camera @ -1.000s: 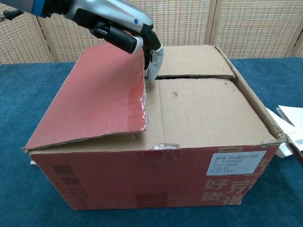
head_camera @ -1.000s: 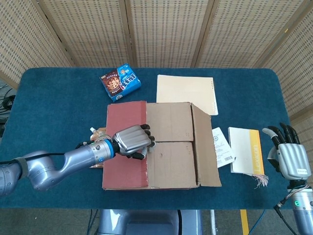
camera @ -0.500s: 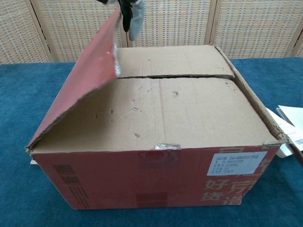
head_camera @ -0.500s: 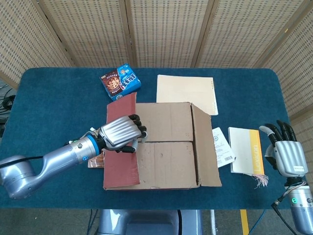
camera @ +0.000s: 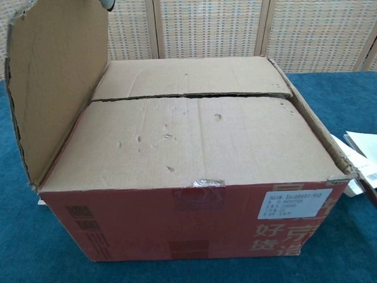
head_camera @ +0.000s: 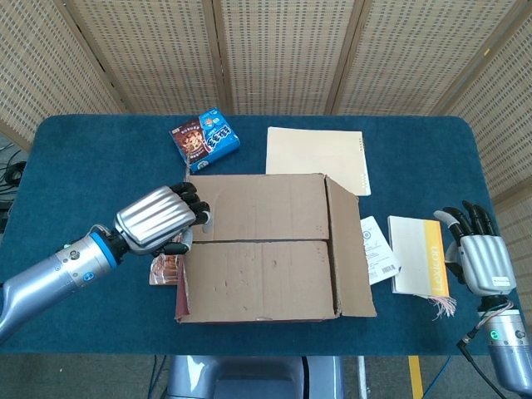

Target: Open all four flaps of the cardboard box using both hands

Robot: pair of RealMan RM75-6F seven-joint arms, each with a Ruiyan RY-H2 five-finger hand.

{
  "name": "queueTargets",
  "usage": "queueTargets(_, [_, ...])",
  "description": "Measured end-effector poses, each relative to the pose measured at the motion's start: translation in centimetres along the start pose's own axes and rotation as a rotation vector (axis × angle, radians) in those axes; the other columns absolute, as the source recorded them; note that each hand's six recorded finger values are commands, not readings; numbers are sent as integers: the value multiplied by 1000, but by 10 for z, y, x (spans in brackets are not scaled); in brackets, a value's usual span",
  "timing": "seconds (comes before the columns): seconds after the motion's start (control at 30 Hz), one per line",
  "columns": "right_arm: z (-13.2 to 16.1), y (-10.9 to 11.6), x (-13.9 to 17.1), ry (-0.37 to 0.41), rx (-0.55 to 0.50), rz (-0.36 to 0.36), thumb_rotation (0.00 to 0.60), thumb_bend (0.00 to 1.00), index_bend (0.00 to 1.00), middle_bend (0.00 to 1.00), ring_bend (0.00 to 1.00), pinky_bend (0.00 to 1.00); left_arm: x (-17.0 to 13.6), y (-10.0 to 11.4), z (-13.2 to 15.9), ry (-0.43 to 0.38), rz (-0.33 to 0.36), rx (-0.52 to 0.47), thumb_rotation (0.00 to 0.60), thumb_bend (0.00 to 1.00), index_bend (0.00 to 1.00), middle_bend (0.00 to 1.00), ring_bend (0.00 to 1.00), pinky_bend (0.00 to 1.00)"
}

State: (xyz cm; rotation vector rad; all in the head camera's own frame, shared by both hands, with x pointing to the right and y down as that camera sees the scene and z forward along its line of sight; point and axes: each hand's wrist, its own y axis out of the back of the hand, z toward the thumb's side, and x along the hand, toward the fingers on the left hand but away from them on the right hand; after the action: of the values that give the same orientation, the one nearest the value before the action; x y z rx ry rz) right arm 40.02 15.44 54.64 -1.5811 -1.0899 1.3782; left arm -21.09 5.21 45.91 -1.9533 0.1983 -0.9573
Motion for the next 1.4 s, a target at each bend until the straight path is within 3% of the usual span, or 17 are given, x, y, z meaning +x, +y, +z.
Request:
queueTargets(0.4, [3, -2, -3, 9, -6, 6, 600, 956, 191, 184, 0, 51, -44, -12, -20, 63, -25, 7, 83, 970, 416, 367, 321, 198])
queueTargets(0.93, [6, -2, -3, 14, -5, 9, 600, 956, 190, 184, 0, 51, -89, -68, -73, 218, -117, -102, 83, 928, 415, 364, 319, 198])
queueTargets(1.03, [7, -3, -2, 14, -7, 9, 600, 956, 190, 184, 0, 51, -88, -72, -75, 219, -95, -111, 85, 805, 364, 292, 268, 198])
queueTargets(1.2, [6, -4, -1, 12, -10, 9, 600, 956, 190, 184, 0, 51, -80, -76, -74, 214, -39, -101, 84, 405, 195, 111, 79, 153])
queueTargets(1.4, [4, -2, 0, 6, -11, 3, 600, 956, 190, 184, 0, 51, -65, -79, -70, 216, 18, -60, 84, 222, 80, 2, 0, 11])
